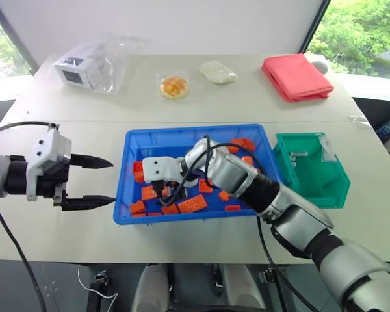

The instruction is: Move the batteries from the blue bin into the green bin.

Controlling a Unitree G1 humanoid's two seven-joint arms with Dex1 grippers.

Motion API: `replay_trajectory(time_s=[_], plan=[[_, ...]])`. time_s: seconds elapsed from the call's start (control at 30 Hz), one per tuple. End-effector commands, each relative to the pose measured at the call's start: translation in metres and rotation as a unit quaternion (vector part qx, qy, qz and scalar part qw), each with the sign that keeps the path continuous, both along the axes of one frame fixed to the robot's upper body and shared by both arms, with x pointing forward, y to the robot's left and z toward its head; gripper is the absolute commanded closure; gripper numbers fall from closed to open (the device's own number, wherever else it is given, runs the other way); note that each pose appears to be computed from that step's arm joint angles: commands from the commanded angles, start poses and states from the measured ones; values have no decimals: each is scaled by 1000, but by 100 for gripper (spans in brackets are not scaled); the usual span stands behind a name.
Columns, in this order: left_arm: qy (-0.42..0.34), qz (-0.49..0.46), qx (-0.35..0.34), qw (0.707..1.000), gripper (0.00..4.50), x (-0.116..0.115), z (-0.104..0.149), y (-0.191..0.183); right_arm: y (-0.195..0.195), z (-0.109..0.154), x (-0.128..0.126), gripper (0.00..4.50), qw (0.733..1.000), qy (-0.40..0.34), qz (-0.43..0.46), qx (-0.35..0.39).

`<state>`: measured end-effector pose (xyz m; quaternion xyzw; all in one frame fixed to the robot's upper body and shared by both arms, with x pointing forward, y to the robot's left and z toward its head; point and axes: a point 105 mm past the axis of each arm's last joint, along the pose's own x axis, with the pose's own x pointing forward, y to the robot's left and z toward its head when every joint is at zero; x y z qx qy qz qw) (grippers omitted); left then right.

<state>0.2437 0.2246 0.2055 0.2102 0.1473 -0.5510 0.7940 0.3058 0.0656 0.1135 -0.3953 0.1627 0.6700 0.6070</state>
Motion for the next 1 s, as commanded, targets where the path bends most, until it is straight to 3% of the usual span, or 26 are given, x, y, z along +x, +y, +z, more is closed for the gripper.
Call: replay_trajectory(time_s=[0.03, 0.2, 0.3, 0.43, 0.63, 0.8, 1.0], plan=[[-12, -4, -2, 1000, 0, 2, 5, -2, 10, 14, -5, 322, 999, 16, 6, 33], [-13, -2, -3, 1000, 0, 4, 4, -1, 17, 44, 7, 328, 996, 30, -25, 80], [-15, -3, -3, 1000, 0, 6, 5, -2, 17, 57, 35, 328, 993, -2, -69, 100], [-20, -6, -5, 1000, 0, 10, 7, -4, 12, 54, 64, 328, 988, -27, -113, 100], [-23, -18, -10, 1000, 0, 12, 9, -11, 5, 48, 67, 28, 991, -30, -91, 92], [-20, -28, -12, 999, 0, 10, 9, -15, -16, 56, 38, 28, 993, -5, 0, 121], [-16, -31, -11, 999, 0, 10, 8, -17, -41, 31, 17, 28, 994, 22, 26, 106]])
